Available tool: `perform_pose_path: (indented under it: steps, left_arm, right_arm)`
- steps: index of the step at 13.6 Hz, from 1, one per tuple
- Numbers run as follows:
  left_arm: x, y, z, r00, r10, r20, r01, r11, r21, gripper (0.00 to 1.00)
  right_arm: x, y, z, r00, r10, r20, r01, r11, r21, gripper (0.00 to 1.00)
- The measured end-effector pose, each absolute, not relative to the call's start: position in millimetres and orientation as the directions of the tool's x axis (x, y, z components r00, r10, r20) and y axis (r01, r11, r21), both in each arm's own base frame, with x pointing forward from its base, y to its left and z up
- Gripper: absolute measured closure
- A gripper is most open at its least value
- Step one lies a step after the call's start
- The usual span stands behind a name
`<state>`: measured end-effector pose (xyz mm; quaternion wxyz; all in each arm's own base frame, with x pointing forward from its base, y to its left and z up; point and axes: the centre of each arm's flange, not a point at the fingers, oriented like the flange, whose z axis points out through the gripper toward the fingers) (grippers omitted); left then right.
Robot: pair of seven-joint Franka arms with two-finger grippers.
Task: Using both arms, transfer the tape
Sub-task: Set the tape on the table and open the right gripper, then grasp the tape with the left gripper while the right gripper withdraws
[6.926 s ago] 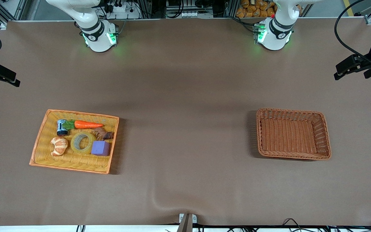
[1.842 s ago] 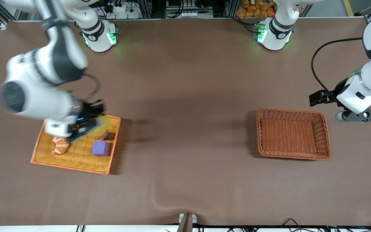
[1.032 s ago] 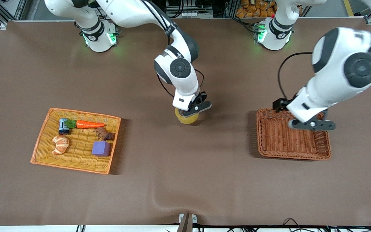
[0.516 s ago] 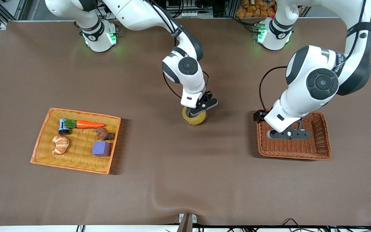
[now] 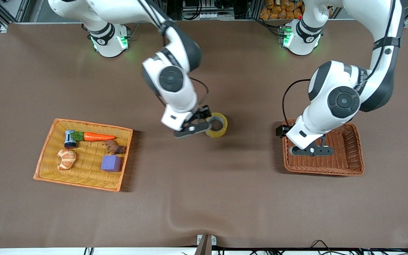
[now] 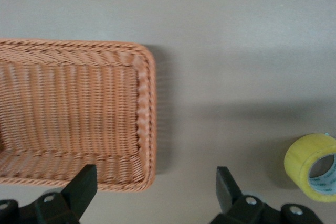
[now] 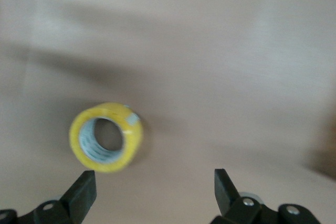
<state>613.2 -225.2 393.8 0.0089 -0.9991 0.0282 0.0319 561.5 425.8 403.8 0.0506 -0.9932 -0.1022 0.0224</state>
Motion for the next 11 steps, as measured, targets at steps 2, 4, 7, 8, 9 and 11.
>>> perform_pose_path:
  steps: [2,4,7,8,9,11]
  left_arm:
    - [602,-255,378,0.993,-0.092,-0.073,-0.093,-0.996,-0.015,0.0]
    - [585,-290,362,0.992,-0.073,-0.1,-0.075,-0.997,-0.017,0.0]
    - [552,-357,326,0.992,-0.042,-0.116,-0.043,-0.999,-0.013,0.0]
    - [542,-378,315,0.993,-0.027,-0.111,-0.029,-1.0,-0.011,0.0]
    - [534,-394,305,0.995,-0.01,-0.103,-0.01,-1.0,-0.006,0.0]
    - [524,-417,284,0.996,0.013,-0.089,0.014,-1.0,0.008,0.0]
  right_arm:
    - [578,378,444,0.989,0.146,-0.039,0.141,-0.985,-0.103,0.0]
    - [593,327,471,0.995,0.078,-0.056,0.073,-0.992,-0.1,0.0]
    - [605,251,514,0.998,0.0,-0.063,-0.006,-0.996,-0.094,0.0]
    - [606,221,531,0.998,-0.001,-0.062,-0.007,-0.995,-0.097,0.0]
    - [606,188,551,0.999,-0.012,-0.049,-0.017,-0.995,-0.102,0.0]
    - [599,126,586,0.998,-0.066,-0.01,-0.067,-0.993,-0.095,0.0]
